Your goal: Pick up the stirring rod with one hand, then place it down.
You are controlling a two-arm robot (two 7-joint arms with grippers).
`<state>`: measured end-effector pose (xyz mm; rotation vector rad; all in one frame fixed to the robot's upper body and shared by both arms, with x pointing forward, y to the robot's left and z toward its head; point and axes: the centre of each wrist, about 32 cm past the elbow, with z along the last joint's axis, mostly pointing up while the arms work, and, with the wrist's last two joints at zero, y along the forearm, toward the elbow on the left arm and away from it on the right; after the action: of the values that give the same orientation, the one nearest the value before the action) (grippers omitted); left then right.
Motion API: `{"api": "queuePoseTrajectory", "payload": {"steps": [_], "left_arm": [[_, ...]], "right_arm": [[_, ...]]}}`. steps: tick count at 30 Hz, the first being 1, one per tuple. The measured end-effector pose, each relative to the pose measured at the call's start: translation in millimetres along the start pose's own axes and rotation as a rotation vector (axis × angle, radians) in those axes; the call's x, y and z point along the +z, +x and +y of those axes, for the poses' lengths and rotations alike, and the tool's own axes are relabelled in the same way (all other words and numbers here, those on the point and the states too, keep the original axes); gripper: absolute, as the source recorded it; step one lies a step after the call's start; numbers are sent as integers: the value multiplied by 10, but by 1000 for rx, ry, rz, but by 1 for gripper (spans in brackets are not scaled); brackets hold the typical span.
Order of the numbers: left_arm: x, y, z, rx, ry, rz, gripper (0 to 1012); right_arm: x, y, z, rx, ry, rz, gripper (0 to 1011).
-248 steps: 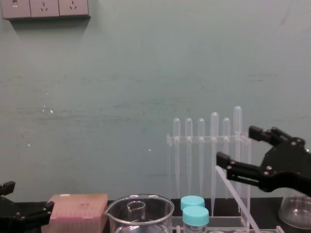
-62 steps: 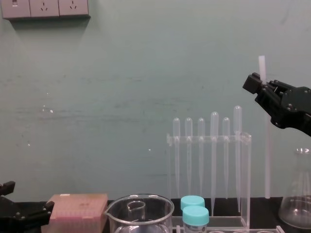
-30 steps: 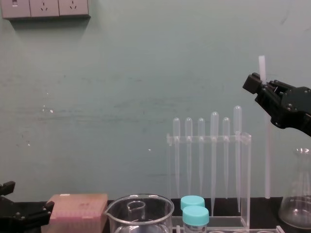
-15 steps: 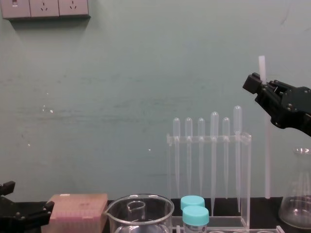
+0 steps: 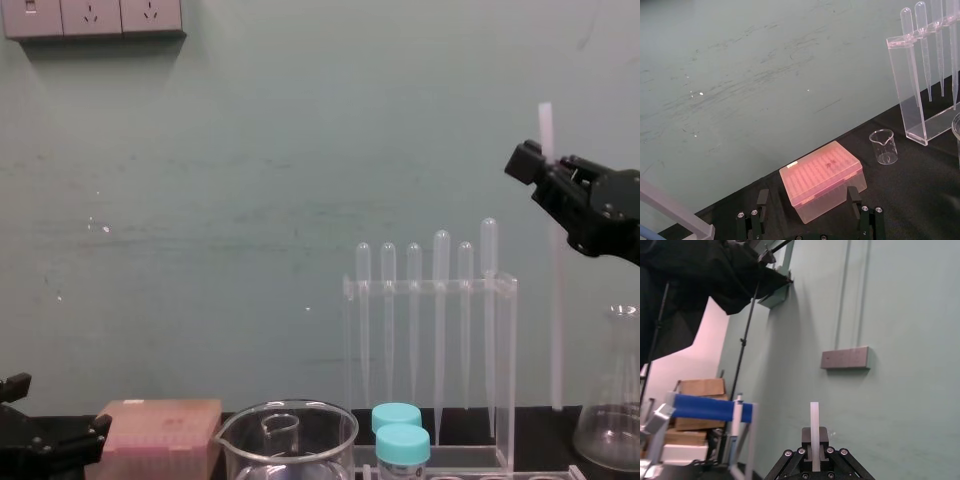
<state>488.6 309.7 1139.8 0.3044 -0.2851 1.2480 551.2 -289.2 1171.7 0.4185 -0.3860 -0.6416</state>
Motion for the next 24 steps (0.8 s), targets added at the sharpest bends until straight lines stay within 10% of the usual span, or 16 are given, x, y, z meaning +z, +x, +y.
{"api": "queuePoseTrajectory", "payload": {"steps": [24], "left_arm": [[0,0,0,0,0,0,1000]], "right_arm": [[-62,-145,-265,23,-118,73,69]]}}
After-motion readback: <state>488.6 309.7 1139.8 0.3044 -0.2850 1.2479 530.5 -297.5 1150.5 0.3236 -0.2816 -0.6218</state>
